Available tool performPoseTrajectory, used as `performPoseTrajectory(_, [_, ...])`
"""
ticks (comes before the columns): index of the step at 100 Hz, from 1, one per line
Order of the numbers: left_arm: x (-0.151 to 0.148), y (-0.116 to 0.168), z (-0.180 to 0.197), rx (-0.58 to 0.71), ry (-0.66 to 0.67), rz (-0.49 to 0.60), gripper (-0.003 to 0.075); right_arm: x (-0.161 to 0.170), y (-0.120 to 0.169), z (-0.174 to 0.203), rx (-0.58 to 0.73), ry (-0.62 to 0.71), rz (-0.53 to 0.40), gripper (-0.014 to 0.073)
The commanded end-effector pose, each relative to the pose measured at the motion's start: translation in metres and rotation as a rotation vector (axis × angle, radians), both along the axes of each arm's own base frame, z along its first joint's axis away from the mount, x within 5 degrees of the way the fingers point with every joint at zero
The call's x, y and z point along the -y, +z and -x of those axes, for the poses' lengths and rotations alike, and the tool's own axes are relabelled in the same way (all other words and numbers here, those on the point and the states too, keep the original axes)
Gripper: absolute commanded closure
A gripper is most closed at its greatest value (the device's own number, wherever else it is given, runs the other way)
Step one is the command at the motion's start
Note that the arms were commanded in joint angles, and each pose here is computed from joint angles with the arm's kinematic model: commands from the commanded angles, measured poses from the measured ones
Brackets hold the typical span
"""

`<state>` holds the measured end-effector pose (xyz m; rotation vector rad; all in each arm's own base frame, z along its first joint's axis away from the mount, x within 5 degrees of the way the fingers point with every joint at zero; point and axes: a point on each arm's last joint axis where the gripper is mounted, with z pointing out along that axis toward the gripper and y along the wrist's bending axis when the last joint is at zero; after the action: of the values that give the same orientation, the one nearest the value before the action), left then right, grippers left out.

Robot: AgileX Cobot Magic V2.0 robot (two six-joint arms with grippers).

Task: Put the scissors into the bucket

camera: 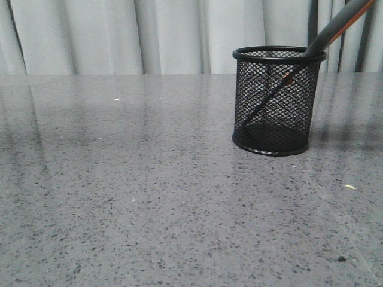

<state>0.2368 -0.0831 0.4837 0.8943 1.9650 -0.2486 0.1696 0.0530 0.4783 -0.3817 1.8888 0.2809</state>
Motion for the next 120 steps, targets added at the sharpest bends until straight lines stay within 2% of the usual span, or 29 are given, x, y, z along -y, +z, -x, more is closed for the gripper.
performPoseTrajectory(1, [-0.004,0.011,0.015,0.142,0.055,0.107,0.074,0.007,-0.001,0.014,0.159,-0.045,-0.045,0.0669])
performPoseTrajectory(14, [-0.012,-0.014,0.029,0.21,0.13,0.155,0.074,0.013,-0.026,0.029,0.232,-0.081,-0.075,0.0668])
performPoseTrajectory(38, [-0.03,-0.085,0.068,0.351,0.261,0.248,0.074,0.023,-0.075,0.055,0.336,-0.134,-0.113,0.0669])
performPoseTrajectory(59, [-0.049,-0.141,0.11,0.437,0.363,0.269,0.074,0.029,-0.117,0.07,0.388,-0.169,-0.13,0.0669])
performPoseTrajectory(80, [-0.062,-0.186,0.144,0.503,0.431,0.329,0.074,0.033,-0.155,0.082,0.397,-0.188,-0.148,0.0669])
performPoseTrajectory(97, [-0.067,-0.209,0.158,0.518,0.459,0.381,0.074,0.034,-0.17,0.087,0.383,-0.19,-0.143,0.0668])
performPoseTrajectory(120, [-0.07,-0.208,0.162,0.555,0.489,0.421,0.074,0.035,-0.173,0.086,0.382,-0.192,-0.143,0.0669])
